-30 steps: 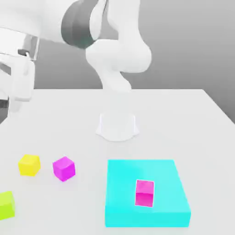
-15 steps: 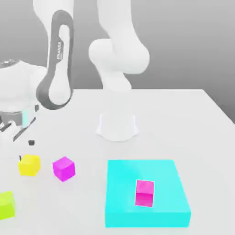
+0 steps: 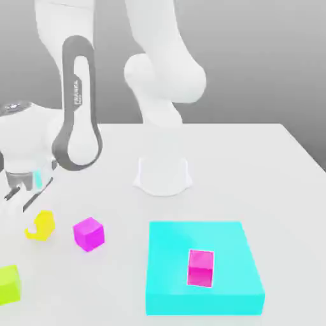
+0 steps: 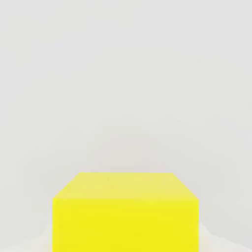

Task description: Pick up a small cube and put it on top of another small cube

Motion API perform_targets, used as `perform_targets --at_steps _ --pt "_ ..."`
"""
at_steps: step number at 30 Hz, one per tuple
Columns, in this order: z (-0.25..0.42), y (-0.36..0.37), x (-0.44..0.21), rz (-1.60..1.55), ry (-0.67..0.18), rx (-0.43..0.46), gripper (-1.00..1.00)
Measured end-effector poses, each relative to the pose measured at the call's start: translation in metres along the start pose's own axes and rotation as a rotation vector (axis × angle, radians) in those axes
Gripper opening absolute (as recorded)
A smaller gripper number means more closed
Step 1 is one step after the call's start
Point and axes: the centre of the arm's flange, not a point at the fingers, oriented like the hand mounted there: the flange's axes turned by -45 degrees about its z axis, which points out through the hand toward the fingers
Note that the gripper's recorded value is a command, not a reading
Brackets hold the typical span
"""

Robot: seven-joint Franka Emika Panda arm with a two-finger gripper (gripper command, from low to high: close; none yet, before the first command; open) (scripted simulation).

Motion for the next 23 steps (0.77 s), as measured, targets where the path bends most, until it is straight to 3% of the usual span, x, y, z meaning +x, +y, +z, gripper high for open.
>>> perform_targets --at_steps 12,20,21,23 --pt "-0.069 -0.001 -0.114 0.177 0.002 -0.003 -1.00" --pt "-0.015 0.001 -0.122 0.193 0.004 -0.003 -1.00" --pt "-0.009 0.001 -0.123 0.193 0.002 -0.002 1.00" --pt "-0.009 0.001 -0.123 0.193 0.002 -0.002 1.00"
